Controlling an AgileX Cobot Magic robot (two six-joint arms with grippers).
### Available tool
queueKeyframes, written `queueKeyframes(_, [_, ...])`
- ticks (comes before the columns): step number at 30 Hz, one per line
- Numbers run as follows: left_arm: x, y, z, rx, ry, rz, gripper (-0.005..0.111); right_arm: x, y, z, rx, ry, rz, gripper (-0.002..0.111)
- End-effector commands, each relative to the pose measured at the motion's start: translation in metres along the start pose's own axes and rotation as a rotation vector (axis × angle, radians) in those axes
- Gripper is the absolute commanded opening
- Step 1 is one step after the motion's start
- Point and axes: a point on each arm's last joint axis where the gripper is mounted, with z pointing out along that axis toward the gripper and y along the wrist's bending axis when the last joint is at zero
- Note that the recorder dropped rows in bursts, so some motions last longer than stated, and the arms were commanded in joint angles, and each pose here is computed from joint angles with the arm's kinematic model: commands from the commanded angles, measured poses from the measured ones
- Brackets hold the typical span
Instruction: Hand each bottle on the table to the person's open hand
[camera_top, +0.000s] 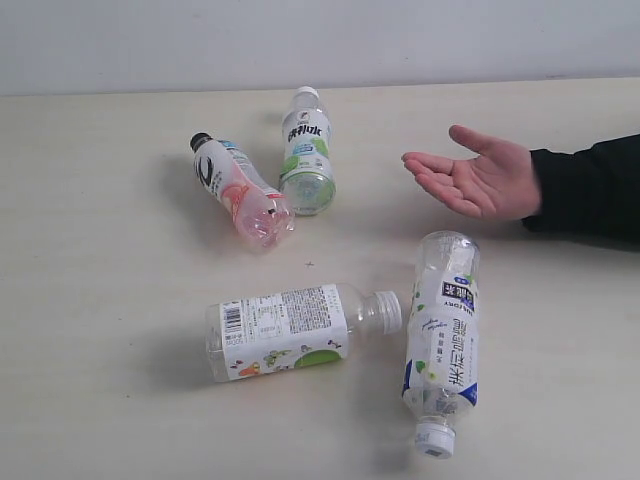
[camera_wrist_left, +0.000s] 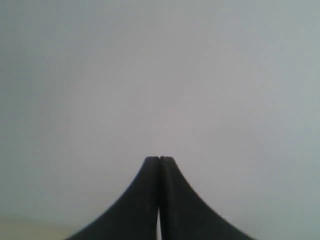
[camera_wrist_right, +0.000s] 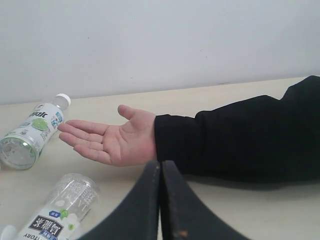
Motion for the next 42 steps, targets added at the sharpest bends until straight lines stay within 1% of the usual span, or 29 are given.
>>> queueKeyframes(1, [0.088, 0.008, 0.092, -0.131, 0.753, 0.132, 0.0, 0.001, 0.0, 0.0, 0.005, -0.007, 0.005, 0.0])
queueKeyframes(2, [0.102, 0.004, 0.103, -0.117, 0.842, 0.172, 0.0, 0.001, 0.0, 0.0, 0.005, -0.007, 0.005, 0.0])
queueKeyframes(3, [0.125, -0.004, 0.12, -0.085, 0.982, 0.232, 0.0, 0.001, 0.0, 0.0, 0.005, -0.007, 0.005, 0.0])
queueKeyframes(4, [0.135, -0.009, 0.127, -0.078, 1.039, 0.231, 0.0, 0.001, 0.0, 0.0, 0.005, -0.007, 0.005, 0.0])
queueKeyframes(5, [0.151, -0.018, 0.137, -0.06, 1.134, 0.249, 0.0, 0.001, 0.0, 0.0, 0.005, -0.007, 0.005, 0.0])
queueKeyframes(6, [0.159, -0.024, 0.141, -0.041, 1.181, 0.276, 0.0, 0.001, 0.0, 0.0, 0.005, -0.007, 0.005, 0.0])
queueKeyframes(7, [0.169, -0.034, 0.146, 0.02, 1.253, 0.352, 0.0, 0.001, 0.0, 0.0, 0.005, -0.007, 0.005, 0.0])
queueKeyframes(8, [0.177, -0.046, 0.149, 0.111, 1.317, 0.451, 0.0, 0.001, 0.0, 0.0, 0.005, -0.007, 0.005, 0.0])
queueKeyframes(9, [0.18, -0.052, 0.149, 0.166, 1.347, 0.491, 0.0, 0.001, 0.0, 0.0, 0.005, -0.007, 0.005, 0.0])
queueKeyframes(10, [0.184, -0.065, 0.148, 0.31, 1.405, 0.542, 0.0, 0.001, 0.0, 0.0, 0.005, -0.007, 0.005, 0.0])
queueKeyframes(11, [0.185, -0.074, 0.146, 0.409, 1.438, 0.557, 0.0, 0.001, 0.0, 0.0, 0.005, -0.007, 0.005, 0.0])
queueKeyframes(12, [0.186, -0.088, 0.141, 0.604, 1.481, 0.565, 0.0, 0.001, 0.0, 0.0, 0.005, -0.007, 0.005, 0.0])
queueKeyframes(13, [0.187, -0.098, 0.139, 0.724, 1.482, 0.568, 0.0, 0.001, 0.0, 0.0, 0.005, -0.007, 0.005, 0.0])
queueKeyframes(14, [0.189, -0.11, 0.137, 0.837, 1.445, 0.602, 0.0, 0.001, 0.0, 0.0, 0.005, -0.007, 0.005, 0.0])
queueKeyframes(15, [0.192, -0.119, 0.132, 0.925, 1.418, 0.726, 0.0, 0.001, 0.0, 0.0, 0.005, -0.007, 0.005, 0.0])
queueKeyframes(16, [0.195, -0.124, 0.128, 0.951, 1.413, 0.785, 0.0, 0.001, 0.0, 0.0, 0.005, -0.007, 0.005, 0.0])
queueKeyframes(17, [0.199, -0.134, 0.121, 0.992, 1.405, 0.914, 0.0, 0.001, 0.0, 0.0, 0.005, -0.007, 0.005, 0.0])
queueKeyframes(19, [0.201, -0.146, 0.113, 1.03, 1.399, 0.942, 0.003, 0.001, 0.0, 0.0, 0.005, -0.007, 0.005, 0.0])
queueKeyframes(21, [0.204, -0.159, 0.104, 1.074, 1.391, 0.963, 0.012, 0.001, 0.0, 0.0, 0.005, -0.007, 0.005, 0.0])
queueKeyframes(23, [0.213, -0.178, 0.091, 1.139, 1.393, 0.997, 0.05, 0.001, 0.0, 0.0, 0.005, -0.007, 0.005, 0.0])
queueKeyframes(24, [0.218, -0.181, 0.088, 1.152, 1.4, 1.002, 0.062, 0.001, 0.0, 0.0, 0.005, -0.007, 0.005, 0.0])
queueKeyframes(25, [0.225, -0.185, 0.085, 1.168, 1.414, 1.012, 0.083, 0.001, 0.0, 0.0, 0.005, -0.007, 0.005, 0.0])
queueKeyframes(27, [0.24, -0.189, 0.083, 1.174, 1.457, 1.008, 0.105, 0.001, 0.0, 0.0, 0.005, -0.007, 0.005, 0.0])
queueKeyframes(28, [0.246, -0.188, 0.082, 1.177, 1.476, 1.006, 0.105, 0.001, 0.0, 0.0, 0.005, -0.007, 0.005, 0.0])
queueKeyframes(29, [0.262, -0.185, 0.08, 1.18, 1.528, 1.011, 0.105, 0.001, 0.0, 0.0, 0.005, -0.007, 0.005, 0.0])
queueKeyframes(31, [0.282, -0.179, 0.076, 1.179, 1.596, 1.033, 0.105, 0.001, 0.0, 0.0, 0.005, -0.007, 0.005, 0.0])
queueKeyframes(33, [0.292, -0.178, 0.074, 1.169, 1.627, 1.051, 0.105, 0.001, 0.0, 0.0, 0.005, -0.007, 0.005, 0.0])
queueKeyframes(36, [0.304, -0.181, 0.071, 1.106, 1.658, 1.074, 0.105, 0.001, 0.0, 0.0, 0.005, -0.007, 0.005, 0.0])
queueKeyframes(42, [0.321, -0.193, 0.06, 1.086, 1.667, 1.099, 0.105, 0.001, 0.0, 0.0, 0.005, -0.007, 0.005, 0.0])
